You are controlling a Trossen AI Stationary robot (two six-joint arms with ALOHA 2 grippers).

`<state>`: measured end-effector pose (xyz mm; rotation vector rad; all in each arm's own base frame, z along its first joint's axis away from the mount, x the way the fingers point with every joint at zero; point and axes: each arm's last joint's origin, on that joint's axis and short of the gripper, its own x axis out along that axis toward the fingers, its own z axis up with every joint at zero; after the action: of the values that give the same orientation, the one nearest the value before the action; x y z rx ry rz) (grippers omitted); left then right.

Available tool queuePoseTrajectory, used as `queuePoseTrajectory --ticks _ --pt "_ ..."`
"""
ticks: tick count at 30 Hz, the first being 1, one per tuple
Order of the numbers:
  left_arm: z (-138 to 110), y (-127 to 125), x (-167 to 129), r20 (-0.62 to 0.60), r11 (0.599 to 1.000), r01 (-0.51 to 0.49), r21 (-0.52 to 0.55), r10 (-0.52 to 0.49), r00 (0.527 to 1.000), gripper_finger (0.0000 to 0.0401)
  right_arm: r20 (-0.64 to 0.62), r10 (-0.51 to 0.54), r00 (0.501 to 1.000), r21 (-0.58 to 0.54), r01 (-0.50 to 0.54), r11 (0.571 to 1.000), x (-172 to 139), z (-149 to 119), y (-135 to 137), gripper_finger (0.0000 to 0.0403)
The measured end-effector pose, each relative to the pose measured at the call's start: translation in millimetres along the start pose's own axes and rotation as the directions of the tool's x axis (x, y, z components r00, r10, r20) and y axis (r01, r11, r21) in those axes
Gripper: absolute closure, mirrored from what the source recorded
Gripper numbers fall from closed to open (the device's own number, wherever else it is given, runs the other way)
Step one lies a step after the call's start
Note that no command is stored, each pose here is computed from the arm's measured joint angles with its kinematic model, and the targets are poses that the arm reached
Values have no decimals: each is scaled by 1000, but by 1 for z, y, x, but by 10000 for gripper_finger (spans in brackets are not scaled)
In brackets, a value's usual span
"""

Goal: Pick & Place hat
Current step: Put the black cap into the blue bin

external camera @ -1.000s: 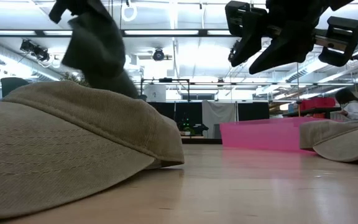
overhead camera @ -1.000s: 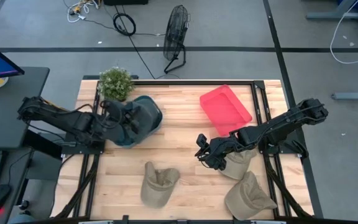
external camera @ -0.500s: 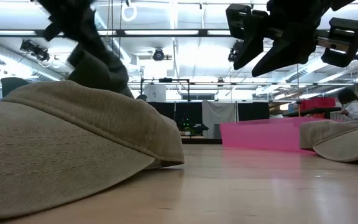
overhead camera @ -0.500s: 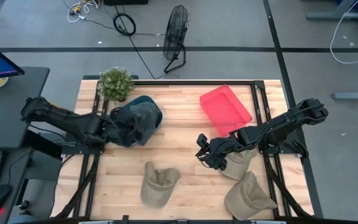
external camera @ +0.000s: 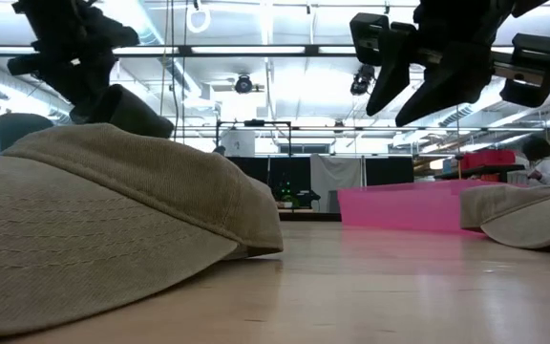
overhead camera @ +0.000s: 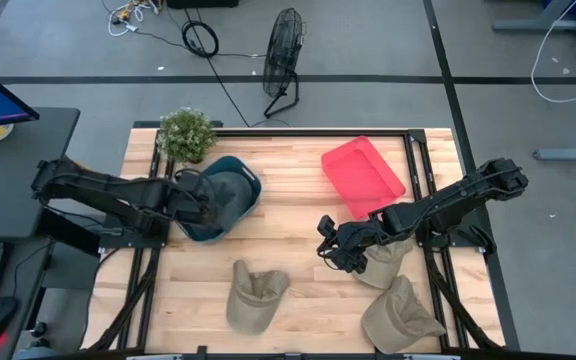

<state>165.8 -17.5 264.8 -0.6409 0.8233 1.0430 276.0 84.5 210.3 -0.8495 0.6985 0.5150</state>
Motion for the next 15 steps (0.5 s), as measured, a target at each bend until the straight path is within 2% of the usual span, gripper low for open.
queuePoseTrajectory --ticks 3,5,8,15 --pt "2 13 0 -19 995 -96 13 96 995 271 -1 1 1000 -3 -1 1000 0 0 0 266" --pt "1 20 0 -83 989 -147 24 149 985 270 -2 1 1000 -12 -2 1000 0 0 0 266" --pt "-1 20 0 -173 988 -130 84 143 974 270 -2 1 1000 -19 -2 1000 0 0 0 266" --pt "15 13 -20 -114 997 -59 52 65 991 270 6 -5 1000 -28 6 1000 0 1 -1 266"
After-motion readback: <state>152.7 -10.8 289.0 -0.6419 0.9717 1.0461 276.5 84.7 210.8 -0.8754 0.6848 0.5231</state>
